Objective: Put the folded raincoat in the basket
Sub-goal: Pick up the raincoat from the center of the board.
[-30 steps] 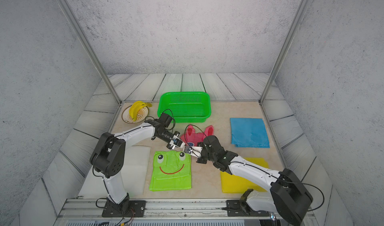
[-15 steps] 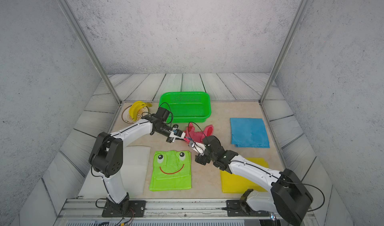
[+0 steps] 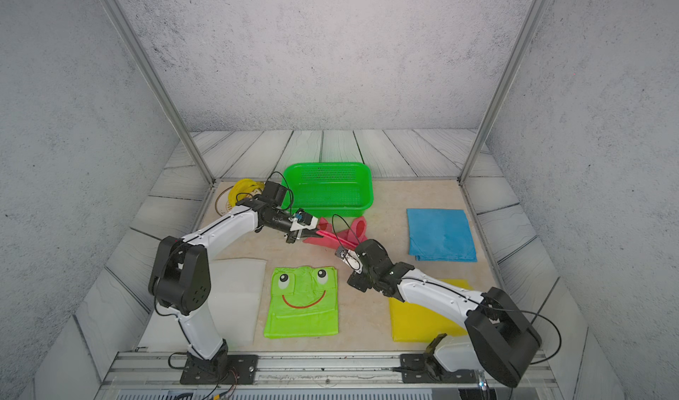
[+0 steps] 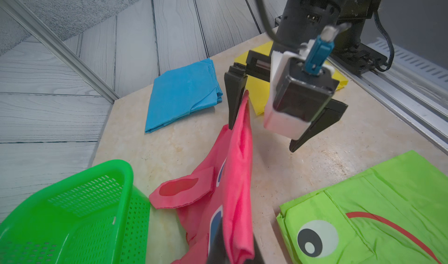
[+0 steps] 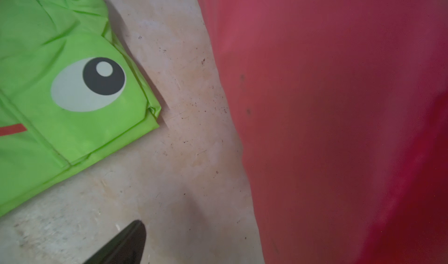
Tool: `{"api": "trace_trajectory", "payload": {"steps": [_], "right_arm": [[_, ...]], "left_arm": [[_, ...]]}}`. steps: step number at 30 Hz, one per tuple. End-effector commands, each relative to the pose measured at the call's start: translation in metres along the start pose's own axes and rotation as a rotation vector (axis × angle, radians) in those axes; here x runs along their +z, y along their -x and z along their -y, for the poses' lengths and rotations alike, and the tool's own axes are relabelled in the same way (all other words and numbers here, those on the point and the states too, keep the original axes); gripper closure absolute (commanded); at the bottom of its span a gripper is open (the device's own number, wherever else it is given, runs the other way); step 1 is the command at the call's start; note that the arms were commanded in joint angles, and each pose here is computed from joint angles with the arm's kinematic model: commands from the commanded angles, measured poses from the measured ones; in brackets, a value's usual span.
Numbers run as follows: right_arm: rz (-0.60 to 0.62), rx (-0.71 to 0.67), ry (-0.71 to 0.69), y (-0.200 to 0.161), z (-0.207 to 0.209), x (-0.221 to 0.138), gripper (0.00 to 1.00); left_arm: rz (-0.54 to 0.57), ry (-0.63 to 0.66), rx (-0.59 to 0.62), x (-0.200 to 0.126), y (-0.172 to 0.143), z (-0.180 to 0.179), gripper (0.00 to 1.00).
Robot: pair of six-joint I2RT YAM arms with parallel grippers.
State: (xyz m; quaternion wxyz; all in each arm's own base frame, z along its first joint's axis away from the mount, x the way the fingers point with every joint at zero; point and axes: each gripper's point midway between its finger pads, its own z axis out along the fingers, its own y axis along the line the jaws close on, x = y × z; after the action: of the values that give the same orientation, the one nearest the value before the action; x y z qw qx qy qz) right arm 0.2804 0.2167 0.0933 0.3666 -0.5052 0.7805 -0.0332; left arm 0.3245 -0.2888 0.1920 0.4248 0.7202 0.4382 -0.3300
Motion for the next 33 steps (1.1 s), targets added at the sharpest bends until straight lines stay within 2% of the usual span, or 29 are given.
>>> {"api": "trace_trajectory", "payload": {"steps": [1,7,11,15,17,22,25,28,33], "right_arm": [[0.048,0.008,-0.046,0.016,0.015,-0.009,0.00],[0.239,0.050,-0.084,0.045,0.026,-0.040,0.00],[0.371,0.277,-0.267,0.062,0.071,-0.085,0.00],[0.434,0.400,-0.343,0.065,0.096,-0.114,0.00],[0.422,0.513,-0.370,0.059,0.114,-0.120,0.00],[0.358,0.809,-0.314,0.046,0.149,-0.116,0.00],[0.307,0.883,-0.300,0.047,0.164,-0.104,0.00],[0.220,0.988,-0.353,0.045,0.185,-0.090,0.01],[0.139,1.114,-0.372,0.055,0.207,-0.053,0.03]], "left_arm": [[0.039,0.016,0.022,-0.015,0.021,0.003,1.00],[0.060,0.095,-0.102,-0.044,0.041,-0.023,1.00],[0.032,0.152,-0.097,-0.066,0.056,-0.027,1.00],[-0.002,0.189,-0.104,-0.088,0.071,-0.023,1.00],[-0.022,0.221,-0.091,-0.101,0.080,-0.020,1.00],[-0.130,0.317,-0.086,-0.134,0.094,-0.022,1.00],[-0.194,0.389,-0.092,-0.158,0.101,-0.027,1.00],[-0.236,0.448,-0.097,-0.180,0.108,-0.032,1.00],[-0.259,0.557,-0.118,-0.219,0.124,-0.040,1.00]]}}
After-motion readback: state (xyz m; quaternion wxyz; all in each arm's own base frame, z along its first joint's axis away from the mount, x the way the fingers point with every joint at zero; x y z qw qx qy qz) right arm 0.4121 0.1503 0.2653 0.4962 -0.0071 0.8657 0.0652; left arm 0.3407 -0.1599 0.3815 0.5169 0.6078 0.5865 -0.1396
